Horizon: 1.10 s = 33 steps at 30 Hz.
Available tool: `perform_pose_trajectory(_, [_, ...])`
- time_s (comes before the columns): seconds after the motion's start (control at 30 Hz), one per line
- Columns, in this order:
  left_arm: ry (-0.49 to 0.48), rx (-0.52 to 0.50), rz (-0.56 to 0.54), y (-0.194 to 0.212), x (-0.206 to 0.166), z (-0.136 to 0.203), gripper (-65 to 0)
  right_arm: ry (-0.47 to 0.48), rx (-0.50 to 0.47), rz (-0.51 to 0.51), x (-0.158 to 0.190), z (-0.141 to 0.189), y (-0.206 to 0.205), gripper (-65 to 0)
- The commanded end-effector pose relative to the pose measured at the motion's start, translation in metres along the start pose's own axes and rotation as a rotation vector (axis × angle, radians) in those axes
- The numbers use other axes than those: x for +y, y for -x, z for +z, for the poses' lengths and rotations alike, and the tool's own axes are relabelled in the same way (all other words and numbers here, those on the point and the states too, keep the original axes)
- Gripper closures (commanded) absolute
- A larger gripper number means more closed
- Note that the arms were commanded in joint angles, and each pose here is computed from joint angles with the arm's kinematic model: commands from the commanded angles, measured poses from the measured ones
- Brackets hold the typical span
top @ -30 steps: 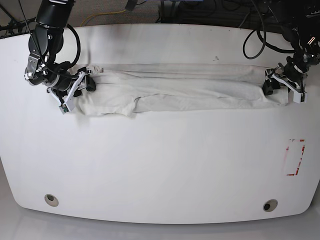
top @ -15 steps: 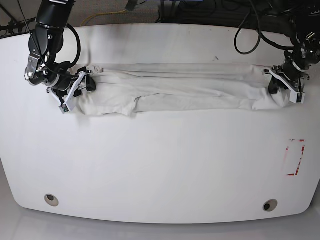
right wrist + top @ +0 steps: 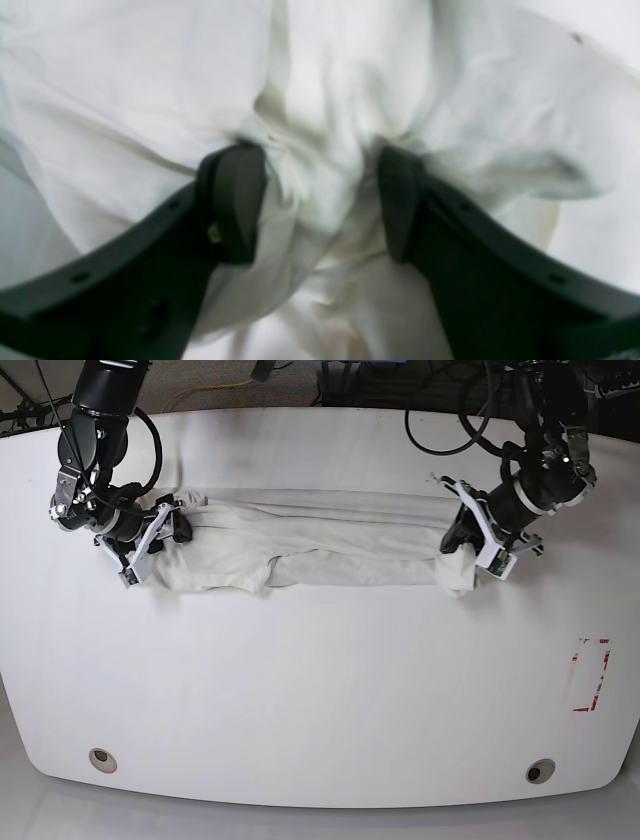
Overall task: Fold the T-shirt properly
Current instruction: 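Move the left gripper inward and grasp the strip's middle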
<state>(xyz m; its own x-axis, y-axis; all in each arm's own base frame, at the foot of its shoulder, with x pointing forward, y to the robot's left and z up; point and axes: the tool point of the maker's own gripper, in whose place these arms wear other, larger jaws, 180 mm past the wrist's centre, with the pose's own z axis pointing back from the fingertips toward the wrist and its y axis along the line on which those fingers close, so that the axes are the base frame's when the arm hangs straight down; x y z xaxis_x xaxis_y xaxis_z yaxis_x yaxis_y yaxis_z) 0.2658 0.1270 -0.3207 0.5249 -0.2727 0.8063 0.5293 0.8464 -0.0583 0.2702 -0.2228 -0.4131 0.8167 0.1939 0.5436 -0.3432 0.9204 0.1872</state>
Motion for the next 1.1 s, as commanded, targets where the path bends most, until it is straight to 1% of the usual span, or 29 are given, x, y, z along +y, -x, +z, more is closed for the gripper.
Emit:
perform_pose_trajectory(0.0, [0.043, -0.105, 0.001, -0.031, -0.017, -0.009, -3.1, 0.021, 0.013, 0.018, -0.006, 0.004, -0.002, -34.9])
perform_pose_trajectory(0.1, [0.071, -0.121, 0.033, -0.04, -0.029, -0.022, -6.9, 0.02, 0.012, 0.02, -0.006, 0.004, -0.003, -34.9])
perform_pose_trajectory(0.2, [0.051, -0.117, 0.067, -0.045, -0.034, -0.033, -8.8, 0.015, 0.007, 0.017, -0.005, 0.004, -0.003, -34.9])
perform_pose_trajectory(0.27, [0.059, -0.118, 0.07, -0.049, -0.043, -0.039, -8.8, 0.018, 0.01, 0.019, -0.005, 0.004, -0.003, -34.9])
perform_pose_trajectory(0.37, [0.065, -0.114, 0.041, -0.056, -0.052, -0.047, -7.8, 0.018, 0.009, 0.019, -0.005, 0.004, -0.003, -34.9])
perform_pose_trajectory(0.43, [0.082, -0.093, 0.029, -0.052, -0.061, -0.054, -7.9, 0.015, 0.006, 0.017, -0.005, 0.004, -0.004, -34.9])
perform_pose_trajectory(0.73, [0.131, -0.043, 0.04, -0.043, -0.069, -0.075, -9.0, 0.021, -0.002, 0.023, -0.007, 0.004, -0.009, -34.9])
perform_pose_trajectory(0.8, [0.161, -0.035, 0.026, -0.042, -0.081, -0.078, -12.8, 0.023, -0.003, 0.024, -0.007, 0.005, -0.01, -34.9])
perform_pose_trajectory(0.97, [0.23, -0.047, -0.039, -0.055, -0.108, -0.084, -30.0, 0.029, -0.021, 0.032, -0.01, 0.007, -0.02, -34.9])
perform_pose_trajectory(1.07, [0.255, -0.05, -0.055, -0.058, -0.118, -0.085, -35.8, 0.031, -0.026, 0.035, -0.011, 0.007, -0.023, -34.9])
